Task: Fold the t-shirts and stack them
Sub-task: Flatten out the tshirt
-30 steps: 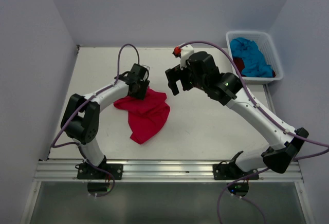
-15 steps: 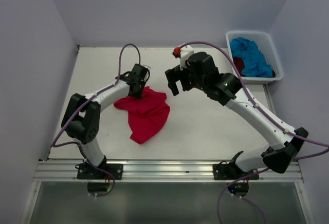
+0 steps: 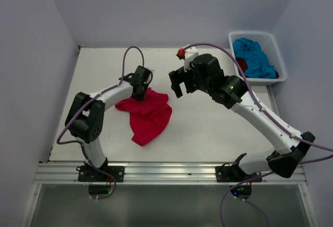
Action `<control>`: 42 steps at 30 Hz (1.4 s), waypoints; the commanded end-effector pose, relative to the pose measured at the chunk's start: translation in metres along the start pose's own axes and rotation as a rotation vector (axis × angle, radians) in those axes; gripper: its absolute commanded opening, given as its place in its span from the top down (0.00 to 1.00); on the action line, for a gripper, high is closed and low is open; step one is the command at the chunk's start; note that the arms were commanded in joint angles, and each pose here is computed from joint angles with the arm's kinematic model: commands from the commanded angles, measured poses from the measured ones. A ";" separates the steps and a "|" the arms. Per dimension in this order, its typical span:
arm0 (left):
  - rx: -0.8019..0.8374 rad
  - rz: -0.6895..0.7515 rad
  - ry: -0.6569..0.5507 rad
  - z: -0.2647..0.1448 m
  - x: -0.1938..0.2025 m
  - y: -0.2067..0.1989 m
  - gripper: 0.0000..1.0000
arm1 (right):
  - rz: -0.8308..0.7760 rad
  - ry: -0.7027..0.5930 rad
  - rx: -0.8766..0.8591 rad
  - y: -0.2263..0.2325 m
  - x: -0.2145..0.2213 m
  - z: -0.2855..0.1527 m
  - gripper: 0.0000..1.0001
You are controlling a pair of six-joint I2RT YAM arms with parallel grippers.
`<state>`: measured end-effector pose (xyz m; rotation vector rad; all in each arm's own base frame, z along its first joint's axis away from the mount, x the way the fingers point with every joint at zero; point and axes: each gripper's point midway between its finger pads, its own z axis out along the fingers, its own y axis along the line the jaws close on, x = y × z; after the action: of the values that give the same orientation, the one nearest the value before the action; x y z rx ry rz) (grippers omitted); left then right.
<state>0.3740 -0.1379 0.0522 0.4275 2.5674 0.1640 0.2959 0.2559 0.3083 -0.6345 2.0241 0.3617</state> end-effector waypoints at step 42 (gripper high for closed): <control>-0.264 -0.423 -0.994 -0.396 -0.227 0.146 1.00 | 0.062 -0.016 -0.006 0.006 0.008 0.022 0.01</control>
<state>0.4064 -0.0984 0.4777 -0.0922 1.6965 0.1199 0.2976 0.2590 0.2935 -0.6106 2.0383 0.3750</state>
